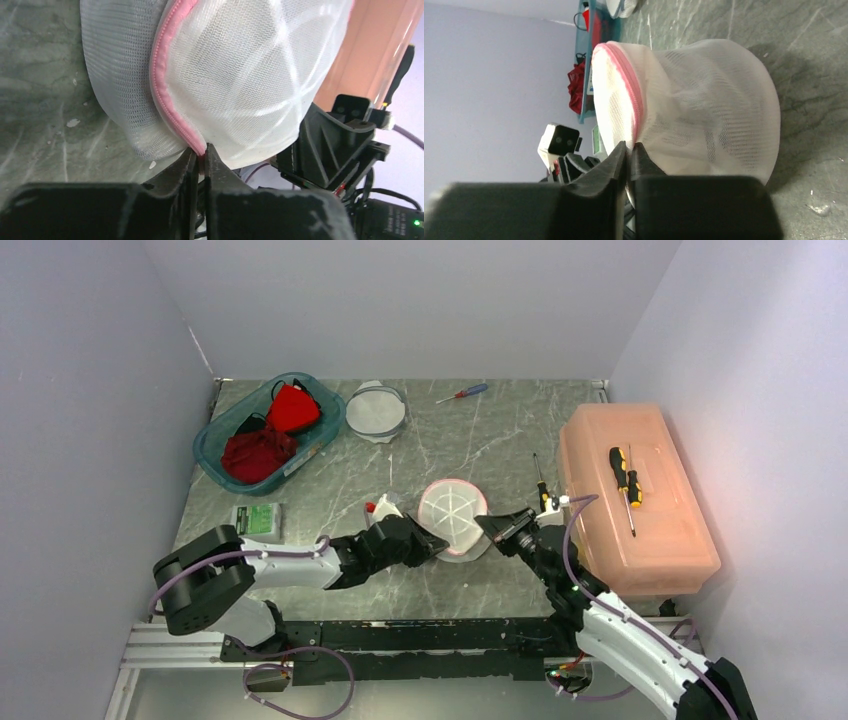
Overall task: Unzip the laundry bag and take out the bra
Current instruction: Adjust the laundry bag at the center of the board.
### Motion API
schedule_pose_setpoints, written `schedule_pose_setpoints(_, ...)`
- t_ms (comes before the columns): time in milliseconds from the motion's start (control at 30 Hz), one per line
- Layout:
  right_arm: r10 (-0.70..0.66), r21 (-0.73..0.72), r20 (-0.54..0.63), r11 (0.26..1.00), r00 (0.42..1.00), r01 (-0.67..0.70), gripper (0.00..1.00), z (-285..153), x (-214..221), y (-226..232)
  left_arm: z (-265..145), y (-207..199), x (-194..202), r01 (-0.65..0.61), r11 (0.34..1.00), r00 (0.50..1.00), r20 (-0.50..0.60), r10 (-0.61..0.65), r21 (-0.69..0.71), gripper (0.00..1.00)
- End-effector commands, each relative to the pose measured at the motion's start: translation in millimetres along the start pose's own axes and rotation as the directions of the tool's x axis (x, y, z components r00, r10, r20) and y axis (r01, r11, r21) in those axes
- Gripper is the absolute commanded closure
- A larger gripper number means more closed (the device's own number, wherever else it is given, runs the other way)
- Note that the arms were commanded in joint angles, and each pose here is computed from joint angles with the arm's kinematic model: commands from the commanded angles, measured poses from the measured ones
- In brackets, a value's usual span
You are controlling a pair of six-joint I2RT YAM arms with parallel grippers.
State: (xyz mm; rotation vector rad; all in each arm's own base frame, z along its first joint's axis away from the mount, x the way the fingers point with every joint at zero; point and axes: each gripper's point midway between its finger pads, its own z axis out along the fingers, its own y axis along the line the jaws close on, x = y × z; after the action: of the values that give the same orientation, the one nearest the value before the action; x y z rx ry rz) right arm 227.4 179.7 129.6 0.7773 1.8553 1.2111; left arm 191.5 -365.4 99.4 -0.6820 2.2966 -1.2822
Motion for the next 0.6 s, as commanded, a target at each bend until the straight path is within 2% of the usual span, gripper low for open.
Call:
schedule_pose_setpoints(0,-0.164,-0.077,-0.064,0.984,0.984,0.159,0.75,-10,9,19,-10,-27,-15,-0.046,0.996,0.998,0.043,0.043,0.075,0.93)
schedule_pose_setpoints(67,-0.284,-0.084,-0.056,0.957,0.957,0.279,0.47,-14,3,32,-17,-32,-22,-0.072,0.994,0.997,0.036,0.069,0.085,0.97)
schedule_pose_setpoints(167,-0.427,-0.044,-0.082,0.904,0.900,0.425,0.27,-21,-3,34,-27,-36,-37,-0.111,0.989,0.994,0.001,0.112,0.099,0.97)
schedule_pose_setpoints(233,-0.508,-0.014,-0.090,0.861,0.857,0.509,0.23,-27,-8,32,-34,-38,-50,-0.126,0.984,0.991,-0.028,0.130,0.122,0.97)
schedule_pose_setpoints(367,-0.599,-0.039,-0.043,0.800,0.799,0.598,0.21,-36,-18,41,-48,-51,-71,-0.164,0.968,0.969,-0.153,0.194,0.189,0.97)
schedule_pose_setpoints(500,-0.610,-0.125,-0.004,0.787,0.792,0.605,0.23,-39,-14,51,-60,-63,-71,-0.240,0.932,0.902,-0.293,0.318,0.271,0.97)
schedule_pose_setpoints(567,-0.628,-0.218,-0.018,0.762,0.778,0.610,0.25,-41,-1,57,-61,-64,-71,-0.274,0.916,0.871,-0.330,0.365,0.293,0.97)
